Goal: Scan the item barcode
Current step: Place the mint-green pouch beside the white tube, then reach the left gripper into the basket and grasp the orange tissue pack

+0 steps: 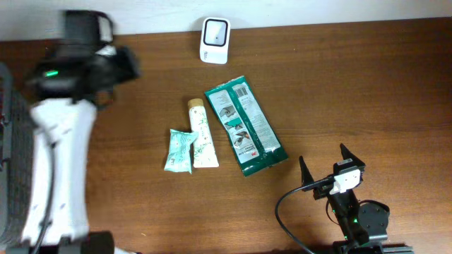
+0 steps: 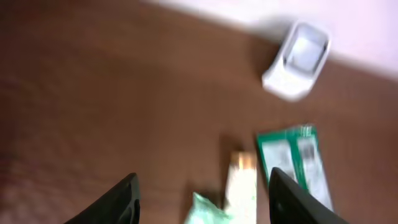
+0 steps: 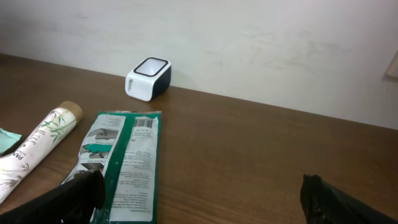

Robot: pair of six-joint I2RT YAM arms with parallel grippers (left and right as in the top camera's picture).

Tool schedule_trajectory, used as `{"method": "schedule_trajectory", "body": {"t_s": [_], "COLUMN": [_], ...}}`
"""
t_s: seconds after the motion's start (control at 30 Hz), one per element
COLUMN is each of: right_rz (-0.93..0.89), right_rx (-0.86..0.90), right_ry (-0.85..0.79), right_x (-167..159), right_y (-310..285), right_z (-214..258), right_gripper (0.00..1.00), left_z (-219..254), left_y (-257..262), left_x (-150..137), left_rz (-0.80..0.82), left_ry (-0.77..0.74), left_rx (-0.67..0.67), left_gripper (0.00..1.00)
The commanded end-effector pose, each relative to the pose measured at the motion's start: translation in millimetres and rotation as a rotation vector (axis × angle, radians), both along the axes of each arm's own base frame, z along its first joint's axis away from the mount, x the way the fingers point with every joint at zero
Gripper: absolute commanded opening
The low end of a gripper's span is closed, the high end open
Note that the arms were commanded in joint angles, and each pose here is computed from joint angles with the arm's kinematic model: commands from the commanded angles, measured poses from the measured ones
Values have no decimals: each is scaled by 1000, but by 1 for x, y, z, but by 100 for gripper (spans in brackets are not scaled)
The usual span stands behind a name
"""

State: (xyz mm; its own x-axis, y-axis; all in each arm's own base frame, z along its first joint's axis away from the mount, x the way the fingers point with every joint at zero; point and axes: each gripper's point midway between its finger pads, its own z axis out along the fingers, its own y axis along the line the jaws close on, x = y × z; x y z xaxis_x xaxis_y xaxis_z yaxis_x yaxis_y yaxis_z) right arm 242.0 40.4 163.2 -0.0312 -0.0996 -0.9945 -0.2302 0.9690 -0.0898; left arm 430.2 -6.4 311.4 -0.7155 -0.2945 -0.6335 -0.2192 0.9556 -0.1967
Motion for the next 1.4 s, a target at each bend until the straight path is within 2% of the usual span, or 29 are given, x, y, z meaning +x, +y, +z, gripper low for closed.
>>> {"method": "schedule_trajectory", "body": {"t_s": [0.0,0.07,0.17,0.23,0.33,0.4,0.53,0.7,0.83,1.0,1.17,1.37], "right_rz": [16,16,16,16,16,16,16,16,16,16,16,16], "right_rx": [8,8,8,8,8,8,8,8,8,8,8,8], "right_ry": [6,6,6,6,6,6,6,6,6,6,6,6], "right_x": [-1,-1,-1,-1,-1,-1,-1,-1,-1,-1,-1,-1], "right_y": [3,3,3,3,3,3,3,3,3,3,3,3], "right_z": [-2,-2,-2,-2,-2,-2,-2,-2,-2,-2,-2,-2], "right_gripper": [98,98,98,99,98,98,98,98,98,98,98,98], "left_z": [84,113,116,105,59,26,-46,-122,-160,-175,-204,-237], "left_y": [78,134,204,243,299,320,345,361,372,387,399,413], "left_x": [-29,-63,-99,-118,-145,-155,-169,-195,-206,-198,-201,-191], "left_rz": [176,333,540,673,848,901,961,1029,1071,1074,1099,1098], "left_ry": [-202,-278,-275,-244,-106,-4,182,320,354,336,399,407], "left_rx": [51,80,121,101,45,7,-73,-115,-71,-53,-26,-27], "left_gripper": [62,80,89,89,90,88,68,71,73,74,73,70]}}
